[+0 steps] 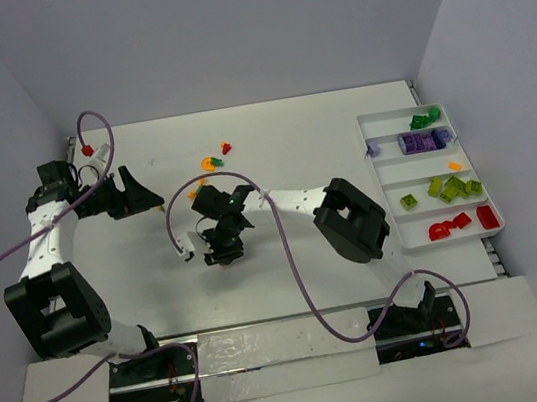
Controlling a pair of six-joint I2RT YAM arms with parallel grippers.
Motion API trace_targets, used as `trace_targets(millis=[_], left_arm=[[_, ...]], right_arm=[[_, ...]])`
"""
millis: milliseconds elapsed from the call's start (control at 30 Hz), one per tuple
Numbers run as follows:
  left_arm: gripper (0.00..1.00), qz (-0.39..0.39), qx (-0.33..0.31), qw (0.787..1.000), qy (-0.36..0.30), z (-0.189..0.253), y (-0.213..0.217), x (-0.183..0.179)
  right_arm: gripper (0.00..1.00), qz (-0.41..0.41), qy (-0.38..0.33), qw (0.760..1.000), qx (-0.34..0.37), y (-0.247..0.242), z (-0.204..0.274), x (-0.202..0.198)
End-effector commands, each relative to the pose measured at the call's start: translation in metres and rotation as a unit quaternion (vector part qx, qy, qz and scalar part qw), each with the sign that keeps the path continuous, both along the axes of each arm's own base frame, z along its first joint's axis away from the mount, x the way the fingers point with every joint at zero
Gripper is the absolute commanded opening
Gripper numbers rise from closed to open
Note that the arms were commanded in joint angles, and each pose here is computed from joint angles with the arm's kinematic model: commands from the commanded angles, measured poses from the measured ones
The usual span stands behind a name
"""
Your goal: Sort the legos into containers by color
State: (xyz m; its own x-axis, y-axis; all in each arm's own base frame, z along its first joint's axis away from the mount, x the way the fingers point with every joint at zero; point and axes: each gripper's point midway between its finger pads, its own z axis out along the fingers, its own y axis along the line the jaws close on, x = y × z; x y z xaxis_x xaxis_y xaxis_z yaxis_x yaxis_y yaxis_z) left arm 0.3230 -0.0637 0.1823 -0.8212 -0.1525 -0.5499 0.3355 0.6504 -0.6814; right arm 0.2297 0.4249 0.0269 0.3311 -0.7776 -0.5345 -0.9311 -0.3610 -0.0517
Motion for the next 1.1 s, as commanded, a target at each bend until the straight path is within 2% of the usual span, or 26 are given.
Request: trace_targets(millis=[0,67,233,700,833,1000,1067], left_arm=[[0.9,-0.01,-0.004,0.999,-0.035,0.01,0.001,0.004],[0.9,-0.008,-0.002,0.999,-0.035,0.011,0.002,0.005],[0.9,-0.007,-0.001,0.999,-0.035,0.011,0.003,0.006],[0.9,-0.002,-0.001,1.0,-0.031,0.011,0.004,0.008],[0.9,-0.003,-0.002,1.0,-0.03,0.01,0.004,0.009],[0.88,-0.002,-0.003,1.0,-0.025,0.007,0.004,0.008],[0.87,-0.005,-0.007,1.0,-0.025,0.007,0.002,0.006]], right_arm=[[0.41,0.0,-0.016,1.0,0.02,0.017,0.006,0.005],[0.35,0.0,-0.017,1.0,0.019,0.017,0.005,0.004],[0.32,0.004,-0.014,1.0,0.014,0.015,0.002,0.002],[0.38,-0.005,-0.02,1.0,0.006,0.014,-0.002,0.005],[0.31,-0.007,-0.024,1.0,0.009,0.015,-0.001,0.006],[0.11,-0.013,-0.027,0.999,0.016,0.014,0.007,0.007],[0.07,-0.02,-0.029,0.999,0.025,0.012,0.017,0.007]])
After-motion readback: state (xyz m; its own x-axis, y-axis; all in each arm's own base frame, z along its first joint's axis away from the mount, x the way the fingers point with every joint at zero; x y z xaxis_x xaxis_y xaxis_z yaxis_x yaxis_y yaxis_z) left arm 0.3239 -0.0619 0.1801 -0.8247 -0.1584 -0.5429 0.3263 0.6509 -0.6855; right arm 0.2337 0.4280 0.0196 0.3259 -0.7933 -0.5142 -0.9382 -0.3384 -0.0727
